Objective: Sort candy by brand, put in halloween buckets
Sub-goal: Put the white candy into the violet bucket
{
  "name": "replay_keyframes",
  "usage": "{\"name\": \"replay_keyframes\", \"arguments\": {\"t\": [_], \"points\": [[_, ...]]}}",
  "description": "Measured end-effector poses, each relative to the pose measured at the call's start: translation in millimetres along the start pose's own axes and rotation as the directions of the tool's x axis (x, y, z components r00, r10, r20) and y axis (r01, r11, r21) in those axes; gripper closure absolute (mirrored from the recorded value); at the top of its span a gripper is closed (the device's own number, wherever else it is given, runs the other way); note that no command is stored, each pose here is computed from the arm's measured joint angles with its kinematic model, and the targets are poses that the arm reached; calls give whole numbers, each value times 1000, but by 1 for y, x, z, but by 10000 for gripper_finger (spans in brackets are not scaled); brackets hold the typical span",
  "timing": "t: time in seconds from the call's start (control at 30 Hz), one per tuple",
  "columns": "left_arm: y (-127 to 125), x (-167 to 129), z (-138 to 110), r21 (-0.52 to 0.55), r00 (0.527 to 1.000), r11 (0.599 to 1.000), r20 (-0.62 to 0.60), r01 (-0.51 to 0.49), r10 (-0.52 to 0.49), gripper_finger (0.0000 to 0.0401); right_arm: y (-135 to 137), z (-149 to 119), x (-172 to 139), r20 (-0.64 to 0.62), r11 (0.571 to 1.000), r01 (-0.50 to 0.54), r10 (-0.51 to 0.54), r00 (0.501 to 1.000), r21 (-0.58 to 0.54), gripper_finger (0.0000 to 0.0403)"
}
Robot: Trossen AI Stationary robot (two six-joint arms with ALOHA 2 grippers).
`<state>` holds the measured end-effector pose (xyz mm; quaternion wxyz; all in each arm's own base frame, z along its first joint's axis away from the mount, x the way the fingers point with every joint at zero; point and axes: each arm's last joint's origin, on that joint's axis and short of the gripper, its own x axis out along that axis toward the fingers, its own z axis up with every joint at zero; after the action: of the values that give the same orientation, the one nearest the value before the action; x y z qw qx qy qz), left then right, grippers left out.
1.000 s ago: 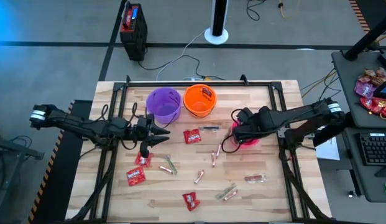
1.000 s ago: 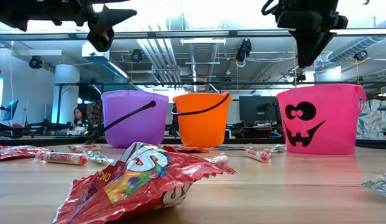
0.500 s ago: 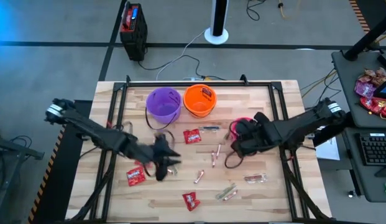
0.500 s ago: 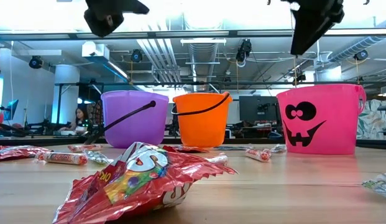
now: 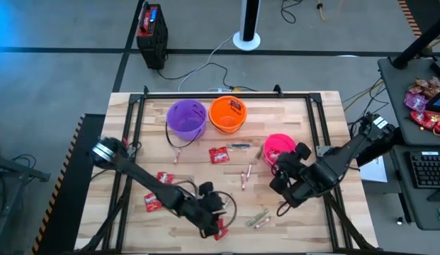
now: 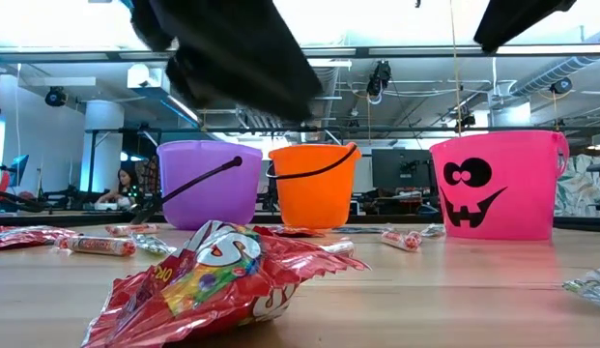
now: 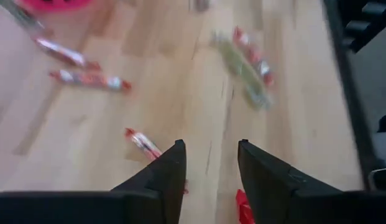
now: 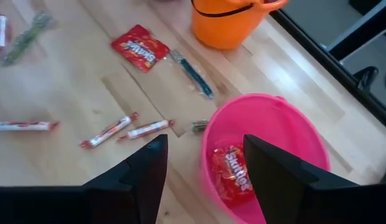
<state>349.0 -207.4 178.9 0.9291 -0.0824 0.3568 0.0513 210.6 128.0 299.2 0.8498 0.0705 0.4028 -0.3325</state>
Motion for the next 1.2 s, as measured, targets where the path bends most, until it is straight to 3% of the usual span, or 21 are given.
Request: {"name": "replay_keyframes", "arguments": {"t": [0.2,0.37,0.53,0.7,1.0,1.2], "points": [[1,30,-6,-34,984,985,-71,-169,166,213,1,-1,-2,18,1000,-2,2,1000,2,195],[-5,51,-15,11,977,982,-96,-188,189,177,1,-2,-1,19,1000,-1,1,1000,0,195],[0,65,-21,17,964,974,-138,-225,225,173,1,-2,-1,27,1000,2,-2,1000,-5,195],[2,68,-22,-3,964,974,-143,-229,226,219,1,-1,-1,40,1000,4,-4,999,-4,195],[8,69,-25,-20,959,971,-164,-239,233,379,3,0,-1,47,1000,-11,10,999,2,197],[9,66,-23,42,960,975,-170,-218,223,369,4,-1,0,47,1000,-3,3,999,-8,197]]}}
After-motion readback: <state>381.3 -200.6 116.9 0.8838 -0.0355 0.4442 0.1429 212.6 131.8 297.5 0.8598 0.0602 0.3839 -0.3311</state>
